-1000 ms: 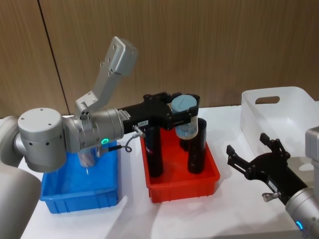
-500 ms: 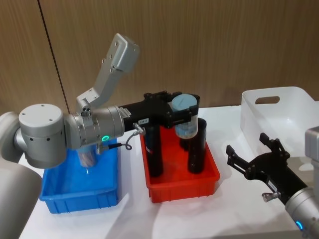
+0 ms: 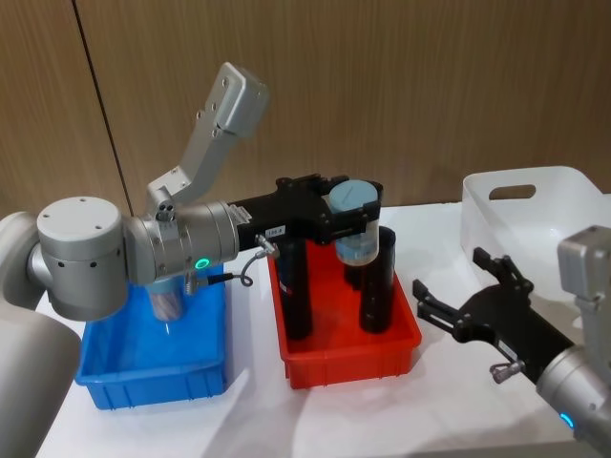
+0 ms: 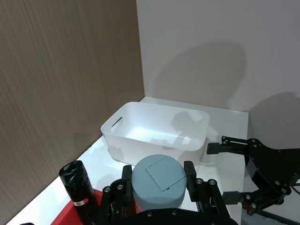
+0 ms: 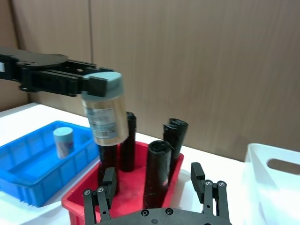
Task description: Pick the cotton swabs from the blue box and place them into the white box.
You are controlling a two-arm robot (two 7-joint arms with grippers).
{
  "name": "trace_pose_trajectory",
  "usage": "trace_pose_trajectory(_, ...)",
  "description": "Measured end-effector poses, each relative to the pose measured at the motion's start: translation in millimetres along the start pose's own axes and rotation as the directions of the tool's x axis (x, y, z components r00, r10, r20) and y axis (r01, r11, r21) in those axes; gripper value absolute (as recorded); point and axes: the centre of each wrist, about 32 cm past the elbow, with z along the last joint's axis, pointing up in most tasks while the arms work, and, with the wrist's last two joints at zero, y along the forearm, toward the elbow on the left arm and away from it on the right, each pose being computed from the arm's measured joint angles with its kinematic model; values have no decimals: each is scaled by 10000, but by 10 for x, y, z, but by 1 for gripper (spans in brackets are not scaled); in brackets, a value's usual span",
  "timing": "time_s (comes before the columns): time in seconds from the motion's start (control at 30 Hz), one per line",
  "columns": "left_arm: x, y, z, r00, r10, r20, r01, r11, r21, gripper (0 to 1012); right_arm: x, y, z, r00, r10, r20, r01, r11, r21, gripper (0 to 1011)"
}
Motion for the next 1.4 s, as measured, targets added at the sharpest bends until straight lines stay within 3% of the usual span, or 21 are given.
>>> trace_pose_trajectory(0.67,3,0,5,10000,5,-4,-5,10000,19,665,111,260,172,9799,1928,505,-1928,9812,-37,1002)
trace_pose_trajectory(0.87,3,0,5,10000,5,-5,-5,10000,18,665,113,278,181,9786,1999,490,-1999,9798,-55,1002)
trace_pose_trajectory(1.4,4,0,5,10000,6,-5,-6,10000,17,665,130,360,184,9823,1861,-189,-1864,9824,-133,1002)
